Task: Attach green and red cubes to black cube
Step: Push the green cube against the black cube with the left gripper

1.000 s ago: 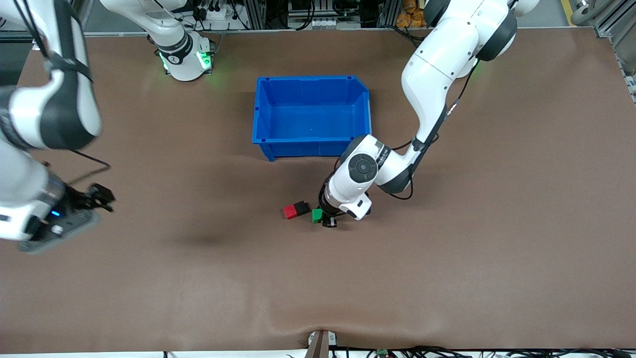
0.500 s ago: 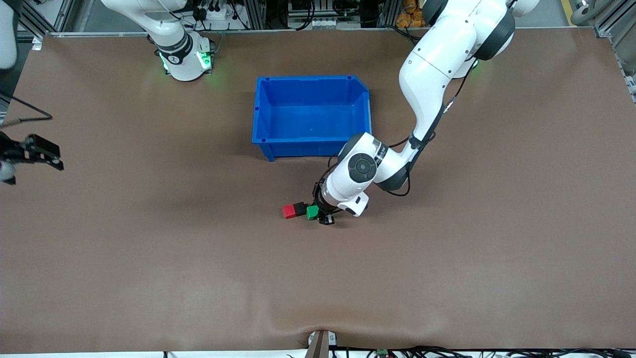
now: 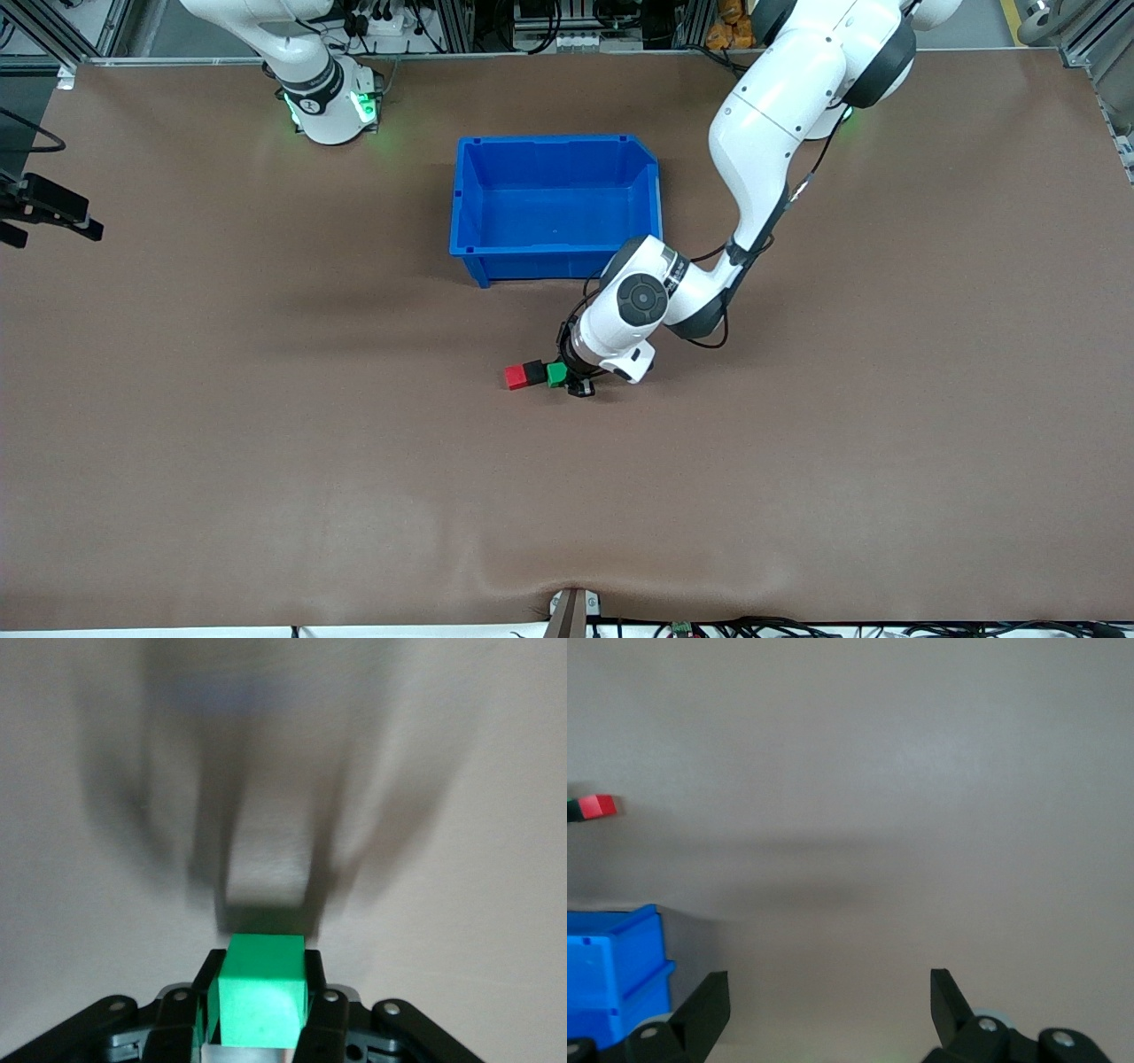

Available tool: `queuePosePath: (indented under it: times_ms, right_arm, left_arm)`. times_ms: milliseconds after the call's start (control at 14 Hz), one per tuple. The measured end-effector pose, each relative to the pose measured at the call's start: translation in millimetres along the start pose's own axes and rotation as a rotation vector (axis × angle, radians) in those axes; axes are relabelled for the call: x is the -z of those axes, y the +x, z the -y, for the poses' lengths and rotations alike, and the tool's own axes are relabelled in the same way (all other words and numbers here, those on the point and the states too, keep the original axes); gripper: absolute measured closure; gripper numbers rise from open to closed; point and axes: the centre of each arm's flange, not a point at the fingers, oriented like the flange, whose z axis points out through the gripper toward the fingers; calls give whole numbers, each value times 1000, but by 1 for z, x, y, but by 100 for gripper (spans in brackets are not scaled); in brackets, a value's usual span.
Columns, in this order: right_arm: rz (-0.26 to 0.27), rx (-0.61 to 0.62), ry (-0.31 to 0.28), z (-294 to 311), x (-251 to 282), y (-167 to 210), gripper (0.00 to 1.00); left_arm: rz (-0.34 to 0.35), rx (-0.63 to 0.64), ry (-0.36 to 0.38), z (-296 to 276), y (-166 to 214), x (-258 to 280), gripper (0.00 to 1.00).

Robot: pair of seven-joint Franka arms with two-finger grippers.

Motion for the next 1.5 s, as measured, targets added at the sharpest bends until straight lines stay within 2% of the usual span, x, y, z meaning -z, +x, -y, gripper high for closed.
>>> queuePosePath:
  times_ms: [214, 500, 786, 1071, 1286, 1500]
  right_arm:
    - [9, -46, 4, -3, 1, -2, 0]
    - [-9, -51, 2, -2, 13, -4, 0]
    - [25, -53, 5, -3, 13, -8, 0]
    - [24, -65, 6, -9, 14, -10, 0]
    - [48, -66, 7, -9, 12, -12, 0]
    - [68, -68, -3, -11, 11, -15, 0]
  left_arm:
    - [-3, -20, 6, 13, -8, -4, 60]
    - [-5, -28, 5, 13, -8, -4, 60]
    - [-13, -83, 6, 11, -7, -4, 60]
    - [-66, -251, 67, 12, -4, -1, 60]
    - [-76, -297, 66, 7, 0, 1, 60]
    - [-145, -358, 49, -1, 7, 7, 60]
